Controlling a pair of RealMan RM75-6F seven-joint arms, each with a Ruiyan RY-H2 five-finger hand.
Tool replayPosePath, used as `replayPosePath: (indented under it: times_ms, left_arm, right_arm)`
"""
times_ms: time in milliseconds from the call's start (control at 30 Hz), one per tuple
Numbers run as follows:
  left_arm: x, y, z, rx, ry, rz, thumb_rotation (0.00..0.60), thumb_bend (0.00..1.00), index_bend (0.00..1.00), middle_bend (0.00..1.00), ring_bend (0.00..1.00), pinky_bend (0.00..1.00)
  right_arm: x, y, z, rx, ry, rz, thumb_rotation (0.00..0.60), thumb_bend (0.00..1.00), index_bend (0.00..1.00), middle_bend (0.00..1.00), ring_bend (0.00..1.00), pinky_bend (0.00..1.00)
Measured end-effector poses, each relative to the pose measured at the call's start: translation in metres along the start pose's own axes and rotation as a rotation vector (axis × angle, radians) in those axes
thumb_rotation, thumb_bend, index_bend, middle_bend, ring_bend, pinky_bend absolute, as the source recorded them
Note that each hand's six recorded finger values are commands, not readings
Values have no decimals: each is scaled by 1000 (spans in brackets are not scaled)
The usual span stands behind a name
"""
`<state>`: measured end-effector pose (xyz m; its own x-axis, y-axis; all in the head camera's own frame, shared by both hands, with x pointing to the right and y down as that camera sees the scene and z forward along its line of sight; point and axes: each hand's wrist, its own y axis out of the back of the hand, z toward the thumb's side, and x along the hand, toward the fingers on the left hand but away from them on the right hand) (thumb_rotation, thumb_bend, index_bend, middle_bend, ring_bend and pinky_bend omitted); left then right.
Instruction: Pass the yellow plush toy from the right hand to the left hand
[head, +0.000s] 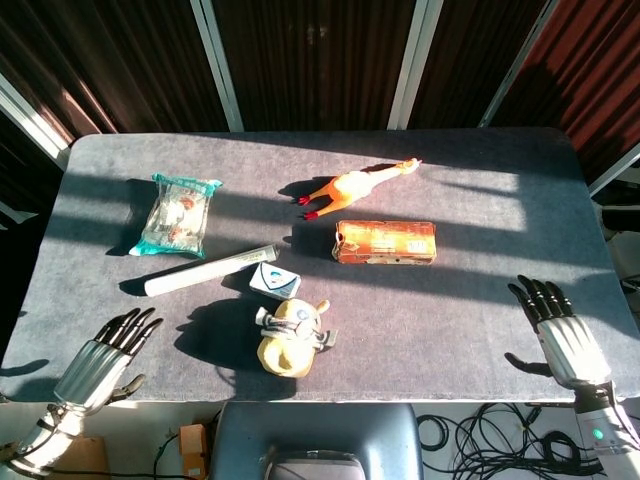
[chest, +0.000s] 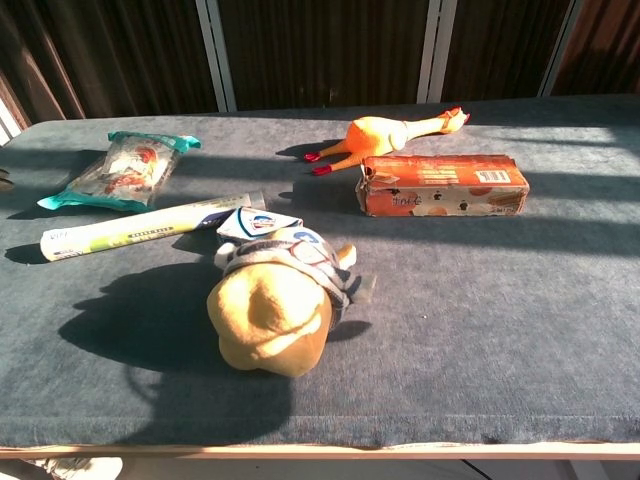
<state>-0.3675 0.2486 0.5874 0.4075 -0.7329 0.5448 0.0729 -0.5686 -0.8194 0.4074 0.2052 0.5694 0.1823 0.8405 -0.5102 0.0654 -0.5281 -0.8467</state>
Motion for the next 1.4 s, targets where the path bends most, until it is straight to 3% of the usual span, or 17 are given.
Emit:
replayPosePath:
  times_ms: [167, 300, 600, 800, 1100, 1400]
  left_arm:
    - [33, -11, 41, 1, -113, -16, 600, 249, 0, 0, 0, 171]
    - [50, -23, 66, 1, -160, -56, 600, 249, 0, 0, 0, 174]
    - [80, -34, 107, -13, -225, -79, 600, 248, 0, 0, 0, 184]
    - [114, -45, 135, -87, -233, -68, 600, 248, 0, 0, 0, 188]
    - [140, -52, 154, -144, -240, -31, 600, 250, 0, 0, 0, 192]
    - [141, -50, 170, -214, -294, -8, 600, 249, 0, 0, 46, 192]
  right_arm:
    - [3, 4, -6, -16, 5, 14, 600, 29, 0, 0, 0, 0]
    - [4, 9, -8, -52, 7, 1, 600, 29, 0, 0, 0, 0]
    - [9, 17, -14, -98, 10, -19, 600, 29, 0, 0, 0, 0]
    - [10, 22, -21, -124, -6, -18, 600, 29, 0, 0, 0, 0]
    - [9, 24, -25, -140, -22, -9, 600, 29, 0, 0, 0, 0]
    - [8, 28, -28, -158, -39, -24, 600, 29, 0, 0, 0, 0]
